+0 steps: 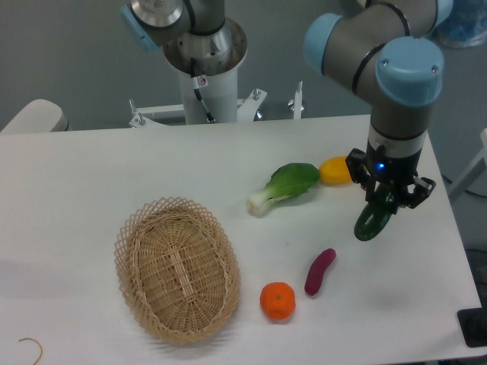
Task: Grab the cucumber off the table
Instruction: 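Lift the grasped cucumber up off the table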
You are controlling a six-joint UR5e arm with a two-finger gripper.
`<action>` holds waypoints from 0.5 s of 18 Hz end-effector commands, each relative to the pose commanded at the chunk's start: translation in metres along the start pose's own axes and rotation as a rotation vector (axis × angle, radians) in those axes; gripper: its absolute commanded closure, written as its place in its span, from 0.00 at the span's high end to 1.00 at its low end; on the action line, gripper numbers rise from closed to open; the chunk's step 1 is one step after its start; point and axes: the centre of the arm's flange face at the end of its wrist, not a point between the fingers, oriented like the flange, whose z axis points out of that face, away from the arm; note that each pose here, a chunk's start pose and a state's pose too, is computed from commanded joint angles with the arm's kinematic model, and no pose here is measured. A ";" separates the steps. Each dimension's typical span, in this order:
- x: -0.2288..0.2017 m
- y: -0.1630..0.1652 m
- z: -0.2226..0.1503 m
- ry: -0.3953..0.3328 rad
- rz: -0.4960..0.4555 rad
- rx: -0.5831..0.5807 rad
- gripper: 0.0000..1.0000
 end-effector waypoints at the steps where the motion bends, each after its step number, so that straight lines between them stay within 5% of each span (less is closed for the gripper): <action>1: 0.000 0.000 -0.001 -0.001 0.001 0.002 0.52; 9: 0.001 -0.003 -0.001 0.000 0.004 0.010 0.53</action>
